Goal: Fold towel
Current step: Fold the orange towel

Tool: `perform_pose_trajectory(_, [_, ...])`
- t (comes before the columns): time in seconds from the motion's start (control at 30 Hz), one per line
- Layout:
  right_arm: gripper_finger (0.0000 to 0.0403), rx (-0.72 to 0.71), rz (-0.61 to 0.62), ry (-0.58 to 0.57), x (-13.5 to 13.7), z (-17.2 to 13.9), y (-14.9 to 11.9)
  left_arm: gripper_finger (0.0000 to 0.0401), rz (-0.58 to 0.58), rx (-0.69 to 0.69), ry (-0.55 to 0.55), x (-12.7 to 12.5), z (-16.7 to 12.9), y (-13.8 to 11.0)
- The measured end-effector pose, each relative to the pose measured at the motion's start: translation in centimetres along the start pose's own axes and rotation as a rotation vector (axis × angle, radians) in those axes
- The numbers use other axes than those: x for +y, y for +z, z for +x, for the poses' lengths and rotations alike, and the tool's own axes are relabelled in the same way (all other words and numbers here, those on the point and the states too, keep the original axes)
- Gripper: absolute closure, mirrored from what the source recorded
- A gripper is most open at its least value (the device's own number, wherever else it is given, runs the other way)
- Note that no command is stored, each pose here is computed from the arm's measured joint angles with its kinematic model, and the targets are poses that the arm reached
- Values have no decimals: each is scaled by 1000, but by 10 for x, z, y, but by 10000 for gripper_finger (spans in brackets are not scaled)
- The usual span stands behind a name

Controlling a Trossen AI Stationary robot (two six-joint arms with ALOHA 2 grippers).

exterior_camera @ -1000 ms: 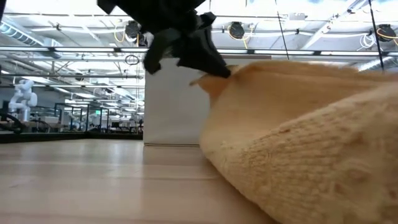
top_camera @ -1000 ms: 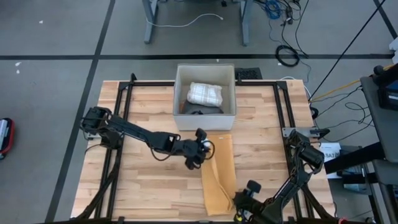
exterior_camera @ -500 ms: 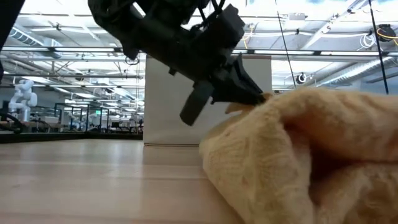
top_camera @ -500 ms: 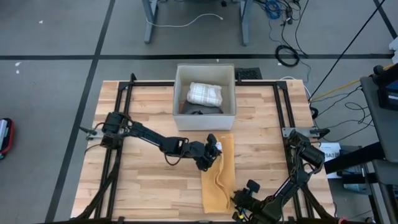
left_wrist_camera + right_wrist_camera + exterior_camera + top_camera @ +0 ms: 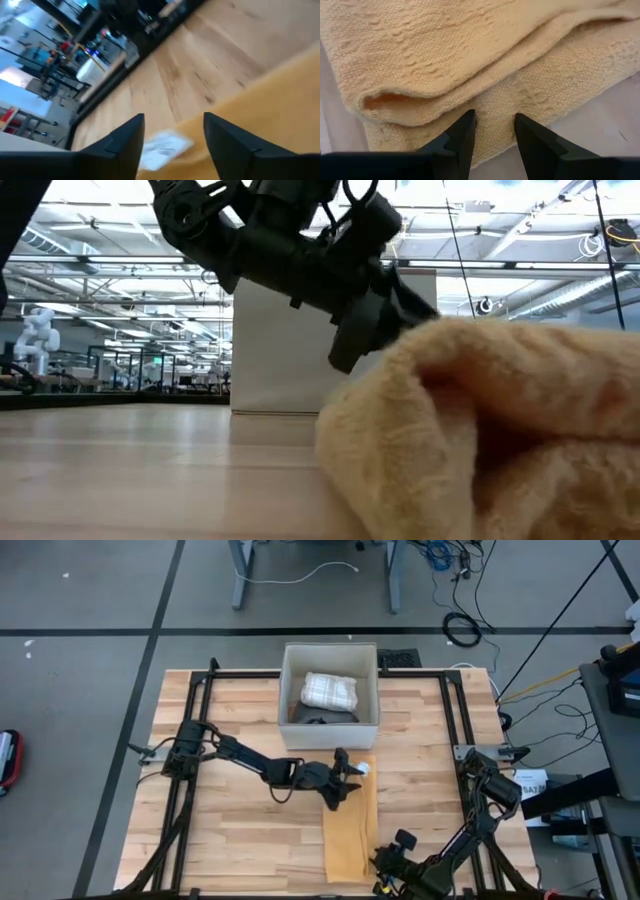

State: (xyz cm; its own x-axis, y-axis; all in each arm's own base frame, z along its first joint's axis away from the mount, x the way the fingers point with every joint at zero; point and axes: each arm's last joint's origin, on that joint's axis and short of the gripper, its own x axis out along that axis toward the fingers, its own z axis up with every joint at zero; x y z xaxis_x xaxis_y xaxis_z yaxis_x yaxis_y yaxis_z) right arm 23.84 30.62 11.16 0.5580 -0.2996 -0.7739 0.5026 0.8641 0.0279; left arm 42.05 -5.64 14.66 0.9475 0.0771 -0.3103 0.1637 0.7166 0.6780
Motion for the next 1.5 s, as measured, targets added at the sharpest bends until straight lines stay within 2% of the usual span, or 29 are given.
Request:
perform_pose_trajectory(0.17, [271,6,-3,1,1,-1,1,166,-27,-46,49,2,-1,7])
perform_pose_trajectory(0.4, [279,67,-15,15,-3,-19,7,163,-49,61,176,-1,-3,9])
perform_pose_trajectory(0.63, [300,53,-52,37,-11,-48,14,163,5,112,36,-35,-15,24])
perform_pose_trajectory(0.83, [301,38,-202,110,-5,-58,5,163,97,202,-133,-73,-31,31])
perform_pose_trajectory(0.93, [294,-42,-287,176,3,-64,2,163,108,241,-180,-84,-37,31])
perform_pose_trajectory(1.03, [279,-145,-393,239,13,-69,0,163,108,273,-203,-88,-40,29])
perform_pose_trajectory(1.17, [250,-189,-515,291,21,-70,-1,163,81,287,-206,-88,-40,28])
perform_pose_trajectory(1.4, [199,-224,-614,262,23,-64,-1,163,45,285,-222,-86,-39,26])
perform_pose_trajectory(1.5, [183,-222,-642,244,25,-51,-3,163,44,284,-221,-85,-38,26])
